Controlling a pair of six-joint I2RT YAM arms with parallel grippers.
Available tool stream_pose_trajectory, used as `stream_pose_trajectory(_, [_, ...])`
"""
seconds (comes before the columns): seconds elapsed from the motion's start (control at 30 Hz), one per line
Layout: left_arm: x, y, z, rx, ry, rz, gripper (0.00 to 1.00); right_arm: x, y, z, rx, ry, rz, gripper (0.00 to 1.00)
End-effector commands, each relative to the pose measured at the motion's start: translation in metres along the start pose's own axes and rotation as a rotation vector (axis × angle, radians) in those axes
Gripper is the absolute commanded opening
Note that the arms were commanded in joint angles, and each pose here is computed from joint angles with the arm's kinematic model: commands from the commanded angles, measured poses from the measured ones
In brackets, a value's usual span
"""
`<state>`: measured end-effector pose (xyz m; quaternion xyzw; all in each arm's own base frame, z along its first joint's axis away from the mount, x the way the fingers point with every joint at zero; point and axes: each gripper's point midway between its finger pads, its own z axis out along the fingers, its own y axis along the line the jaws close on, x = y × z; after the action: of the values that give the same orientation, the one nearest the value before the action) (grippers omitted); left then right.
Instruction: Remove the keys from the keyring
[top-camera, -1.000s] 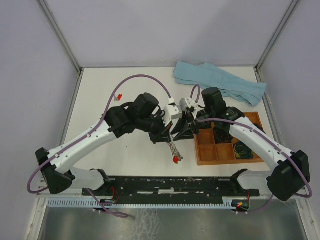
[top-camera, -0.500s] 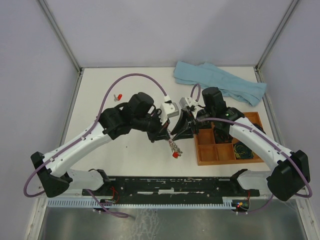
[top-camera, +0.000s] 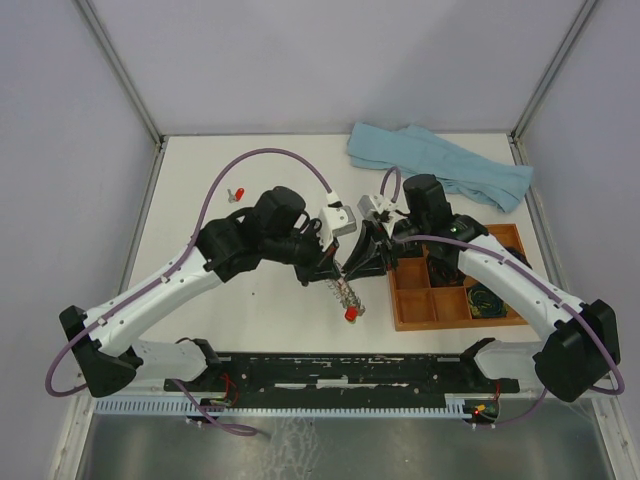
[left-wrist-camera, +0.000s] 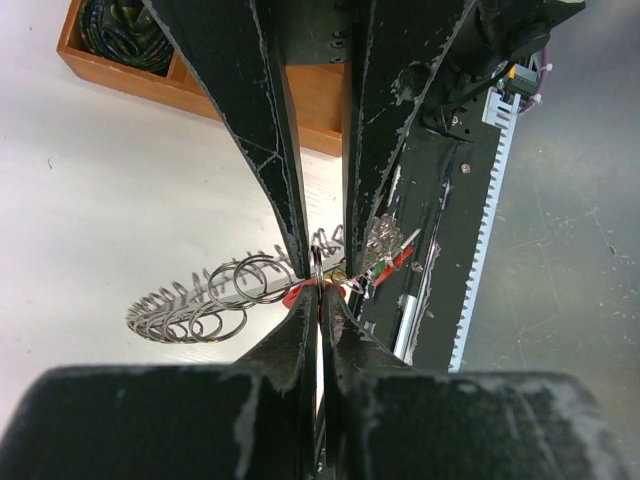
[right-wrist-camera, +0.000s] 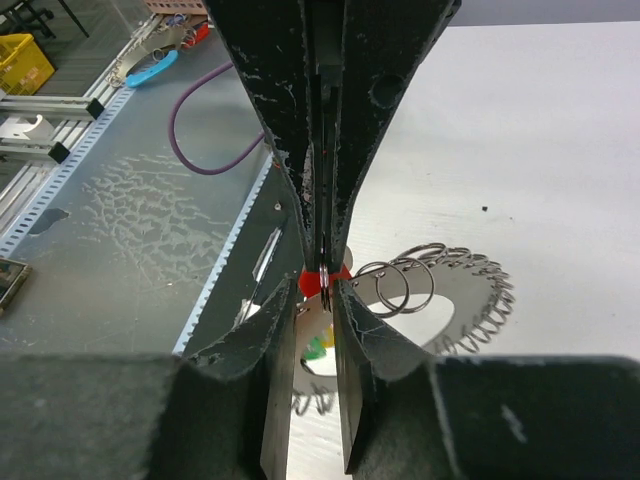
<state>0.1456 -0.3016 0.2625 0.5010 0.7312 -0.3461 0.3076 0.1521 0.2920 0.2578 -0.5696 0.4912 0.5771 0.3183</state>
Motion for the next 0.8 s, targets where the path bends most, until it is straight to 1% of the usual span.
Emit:
stream_pose_trajectory(0.0, [-0.029,-0.006,-0.003,0.031,-0.111,0.034,0.03,-0.009,0.003,0.004,-0.036,-0.019,-0.03,0.27])
stream_pose_trajectory(0.07, [-0.03,-0.006,-0.003,0.036,-0.112,0.034,0.03,-0.009,0.002,0.005,-0.035,-0.017,-0.028,0.26])
stream_pose_trajectory(0.13, [-0.029,-0.007,-0.002,0.041,-0.11,0.031,0.03,-0.009,0.002,0.006,-0.035,-0.017,-0.027,0.21])
stream_pose_trajectory(0.27, [-0.029,-0.007,-0.002,0.043,-0.111,0.03,0.03,-0.011,0.003,0.005,-0.041,-0.021,-0.027,0.02])
stream_pose_trajectory(0.4, [-0.031,-0.006,-0.005,0.03,-0.13,0.03,0.04,-0.014,0.007,0.005,-0.052,-0.025,-0.043,0.01])
stream_pose_trajectory(0.47, [-0.036,-0.004,-0.01,0.004,-0.166,0.028,0.12,-0.015,0.009,0.004,-0.059,-0.024,-0.047,0.01])
stream_pose_trajectory(0.53, [-0.043,-0.004,-0.016,-0.014,-0.233,0.031,0.26,-0.016,0.011,0.002,-0.068,-0.027,-0.05,0.01])
stream_pose_trajectory(0.6, [-0.048,-0.007,-0.027,-0.022,-0.315,0.035,0.35,-0.017,0.012,0.001,-0.073,-0.031,-0.052,0.01])
stream_pose_trajectory(0.67, [-0.052,-0.013,-0.039,-0.025,-0.409,0.046,0.4,-0.017,0.013,0.001,-0.078,-0.034,-0.055,0.01])
stream_pose_trajectory(0.7, [-0.045,-0.013,-0.038,-0.027,-0.438,0.036,0.42,-0.018,0.014,0.001,-0.084,-0.035,-0.056,0.01])
stream_pose_trajectory(0.77, [-0.041,-0.018,-0.049,-0.032,-0.532,0.047,0.46,-0.018,0.016,0.0,-0.092,-0.035,-0.063,0.01])
